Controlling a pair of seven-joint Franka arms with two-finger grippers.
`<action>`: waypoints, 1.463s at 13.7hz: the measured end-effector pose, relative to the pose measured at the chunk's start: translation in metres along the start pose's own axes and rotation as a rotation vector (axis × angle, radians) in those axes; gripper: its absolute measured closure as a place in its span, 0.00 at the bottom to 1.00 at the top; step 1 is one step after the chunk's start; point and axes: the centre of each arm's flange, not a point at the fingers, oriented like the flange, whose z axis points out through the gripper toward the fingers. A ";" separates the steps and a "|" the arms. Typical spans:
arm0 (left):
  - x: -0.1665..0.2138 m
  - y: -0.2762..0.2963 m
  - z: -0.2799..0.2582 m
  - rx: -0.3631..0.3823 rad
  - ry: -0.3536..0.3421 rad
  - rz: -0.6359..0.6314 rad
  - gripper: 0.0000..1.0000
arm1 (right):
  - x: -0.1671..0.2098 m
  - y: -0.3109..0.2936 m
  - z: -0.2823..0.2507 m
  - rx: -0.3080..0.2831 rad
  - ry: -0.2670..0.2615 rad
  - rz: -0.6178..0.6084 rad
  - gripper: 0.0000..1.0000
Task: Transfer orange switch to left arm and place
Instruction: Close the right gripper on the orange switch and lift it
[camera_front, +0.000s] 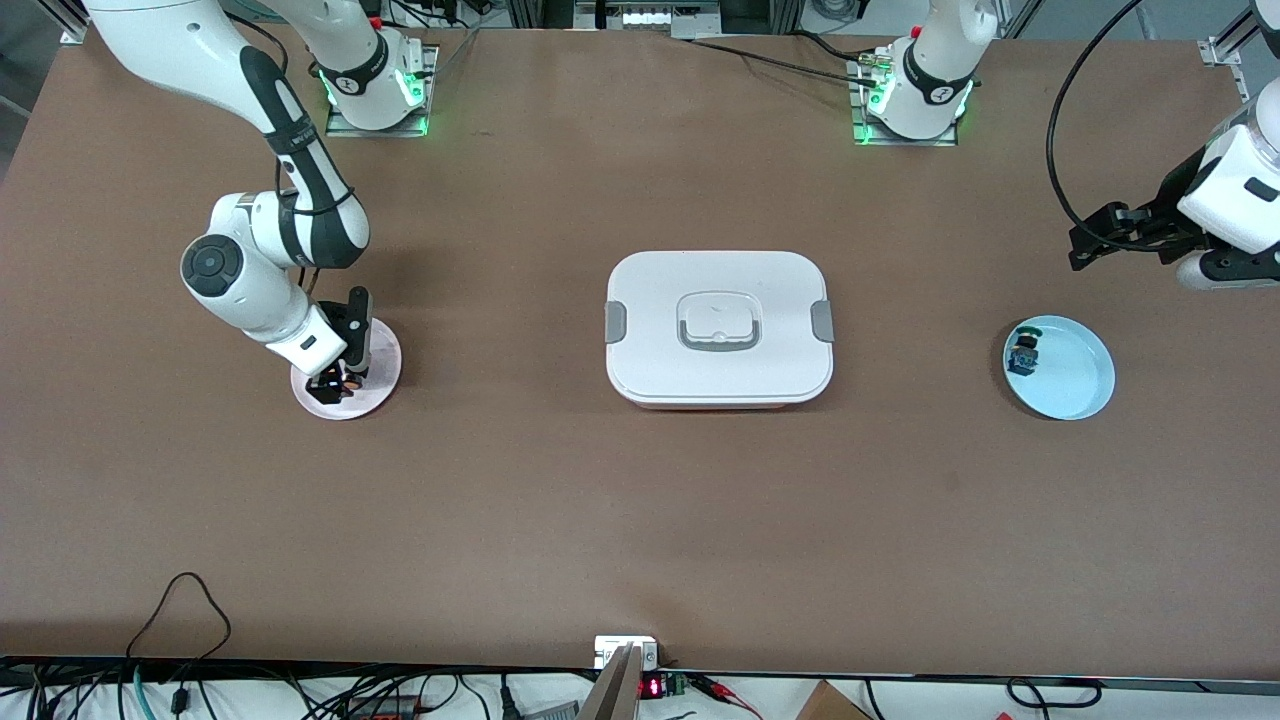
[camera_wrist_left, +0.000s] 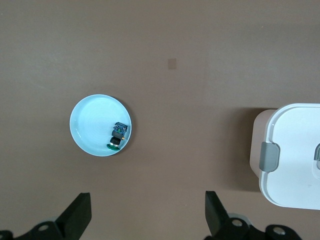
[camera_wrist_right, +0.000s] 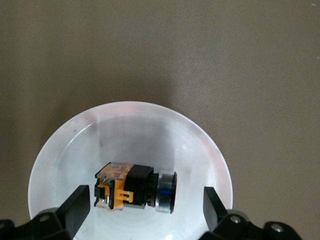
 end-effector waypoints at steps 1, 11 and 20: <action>0.000 0.000 0.000 0.000 0.000 0.000 0.00 | 0.000 -0.002 0.002 -0.008 0.000 0.000 0.00; 0.000 0.000 0.000 0.000 0.000 0.000 0.00 | -0.001 -0.015 0.025 -0.024 -0.005 0.001 0.00; 0.000 0.000 0.000 0.000 0.000 0.000 0.00 | -0.001 -0.014 0.022 -0.035 -0.005 0.002 0.28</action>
